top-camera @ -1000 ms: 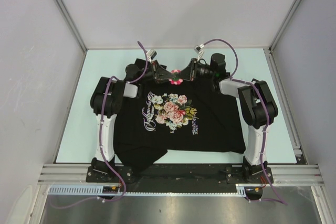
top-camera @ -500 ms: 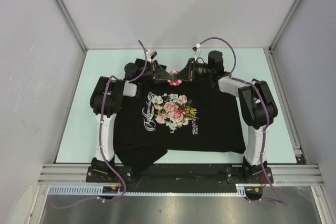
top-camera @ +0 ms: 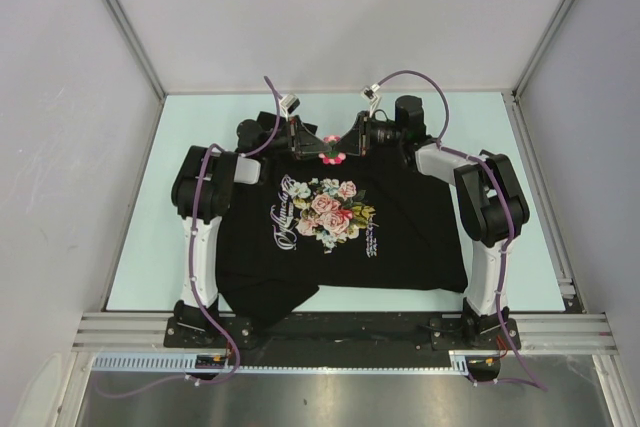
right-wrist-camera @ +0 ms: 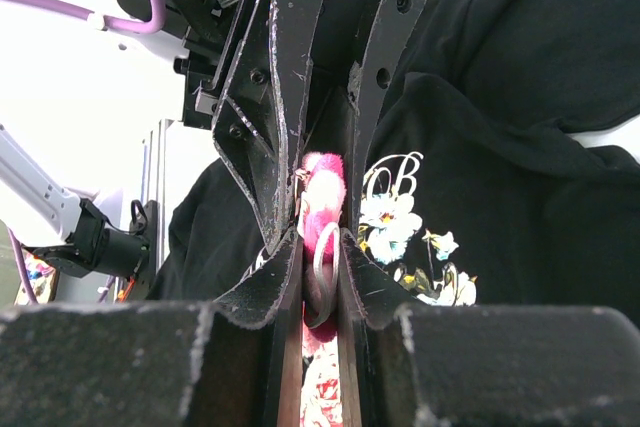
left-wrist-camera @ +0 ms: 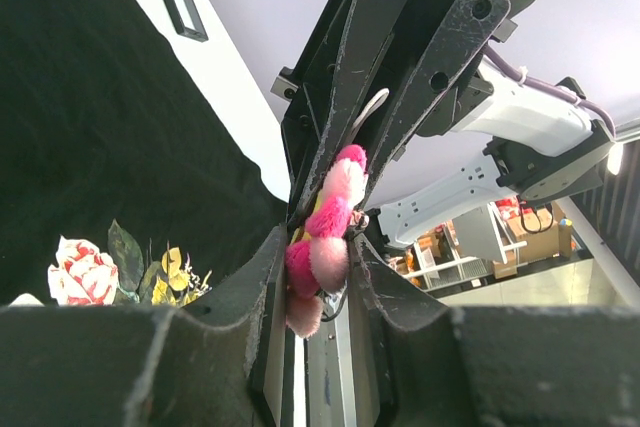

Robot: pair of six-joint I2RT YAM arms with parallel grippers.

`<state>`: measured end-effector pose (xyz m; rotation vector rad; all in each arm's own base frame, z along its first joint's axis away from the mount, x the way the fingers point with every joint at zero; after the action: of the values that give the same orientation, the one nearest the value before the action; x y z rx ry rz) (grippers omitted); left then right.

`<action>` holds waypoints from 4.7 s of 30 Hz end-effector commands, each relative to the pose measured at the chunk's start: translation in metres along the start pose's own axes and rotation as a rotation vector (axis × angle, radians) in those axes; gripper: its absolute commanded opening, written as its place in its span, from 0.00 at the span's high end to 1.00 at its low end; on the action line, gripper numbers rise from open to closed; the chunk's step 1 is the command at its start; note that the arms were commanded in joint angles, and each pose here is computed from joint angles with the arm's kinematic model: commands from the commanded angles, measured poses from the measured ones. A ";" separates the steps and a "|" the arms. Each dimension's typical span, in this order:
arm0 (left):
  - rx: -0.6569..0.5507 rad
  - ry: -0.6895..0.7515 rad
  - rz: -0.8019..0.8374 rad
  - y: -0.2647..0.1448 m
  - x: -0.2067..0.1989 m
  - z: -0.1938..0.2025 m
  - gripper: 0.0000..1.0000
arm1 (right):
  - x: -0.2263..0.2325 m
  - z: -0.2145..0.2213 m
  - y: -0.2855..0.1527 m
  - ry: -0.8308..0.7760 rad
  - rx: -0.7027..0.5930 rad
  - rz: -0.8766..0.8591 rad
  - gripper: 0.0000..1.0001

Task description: Remove the brooch from the garment

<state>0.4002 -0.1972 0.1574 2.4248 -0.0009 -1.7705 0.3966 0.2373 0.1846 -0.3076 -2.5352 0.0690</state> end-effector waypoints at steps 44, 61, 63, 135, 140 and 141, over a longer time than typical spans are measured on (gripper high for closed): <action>-0.307 0.513 0.037 -0.026 -0.063 -0.003 0.45 | 0.004 -0.024 -0.019 0.053 -0.187 -0.076 1.00; -0.491 0.735 -0.235 0.008 -0.075 0.017 0.36 | 0.005 -0.028 -0.021 0.091 -0.252 0.039 1.00; -0.491 0.734 -0.235 0.012 -0.074 0.019 0.37 | 0.007 -0.028 -0.022 0.090 -0.263 0.034 1.00; -0.574 0.619 -0.170 0.031 -0.059 0.011 0.58 | 0.026 -0.029 -0.011 -0.003 -0.241 0.083 1.00; -0.571 0.621 -0.170 0.033 -0.059 0.012 0.60 | 0.026 -0.030 -0.011 -0.008 -0.239 0.087 1.00; -0.571 0.623 -0.169 0.033 -0.060 0.012 0.63 | 0.027 -0.030 -0.011 -0.008 -0.238 0.085 1.00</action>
<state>0.3730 -0.2190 0.1888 2.4294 0.7508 -0.9681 0.3933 0.2267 0.2006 -0.5398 -2.4613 -0.1774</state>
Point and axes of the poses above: each gripper's point midway between its finger pads, its own y axis out along the fingers, its own x axis along the line the jaws close on, z = x × y, the point moved 9 cm from there along -y, back along the fingers, and after that the axes turned 4 degrees about -y, right-handed, at the moved point
